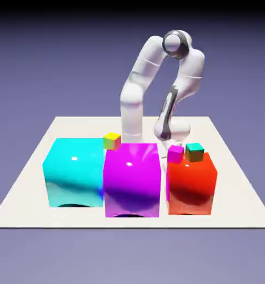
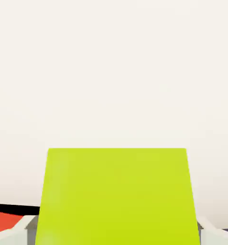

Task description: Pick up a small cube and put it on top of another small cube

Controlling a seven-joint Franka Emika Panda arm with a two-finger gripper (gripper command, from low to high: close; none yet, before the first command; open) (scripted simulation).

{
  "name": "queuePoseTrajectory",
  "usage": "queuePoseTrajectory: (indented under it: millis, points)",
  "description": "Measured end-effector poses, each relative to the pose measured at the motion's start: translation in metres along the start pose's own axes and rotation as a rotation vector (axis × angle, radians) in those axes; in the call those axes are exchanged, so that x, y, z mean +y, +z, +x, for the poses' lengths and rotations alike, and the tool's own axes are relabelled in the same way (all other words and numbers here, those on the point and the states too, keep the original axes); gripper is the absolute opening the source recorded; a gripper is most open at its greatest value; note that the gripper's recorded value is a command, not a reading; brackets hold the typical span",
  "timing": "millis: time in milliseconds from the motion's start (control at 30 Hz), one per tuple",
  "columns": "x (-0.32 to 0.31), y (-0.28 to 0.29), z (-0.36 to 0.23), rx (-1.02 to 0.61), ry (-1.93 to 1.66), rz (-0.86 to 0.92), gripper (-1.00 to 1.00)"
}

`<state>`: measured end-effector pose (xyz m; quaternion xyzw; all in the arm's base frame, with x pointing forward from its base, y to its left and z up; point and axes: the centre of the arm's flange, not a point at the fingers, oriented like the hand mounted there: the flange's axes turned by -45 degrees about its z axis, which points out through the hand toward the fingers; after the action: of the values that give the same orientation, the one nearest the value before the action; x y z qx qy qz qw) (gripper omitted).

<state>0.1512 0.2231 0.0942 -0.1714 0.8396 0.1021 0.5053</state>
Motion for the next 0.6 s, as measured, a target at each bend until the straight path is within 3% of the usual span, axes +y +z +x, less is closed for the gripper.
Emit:
queuePoseTrajectory:
  millis: [200,600]
  points:
    - [-0.002,-0.034,-0.008,0.004,0.0,-0.001,-1.0]
    - [0.033,-0.012,-0.112,-0.174,0.347,0.317,-1.0]
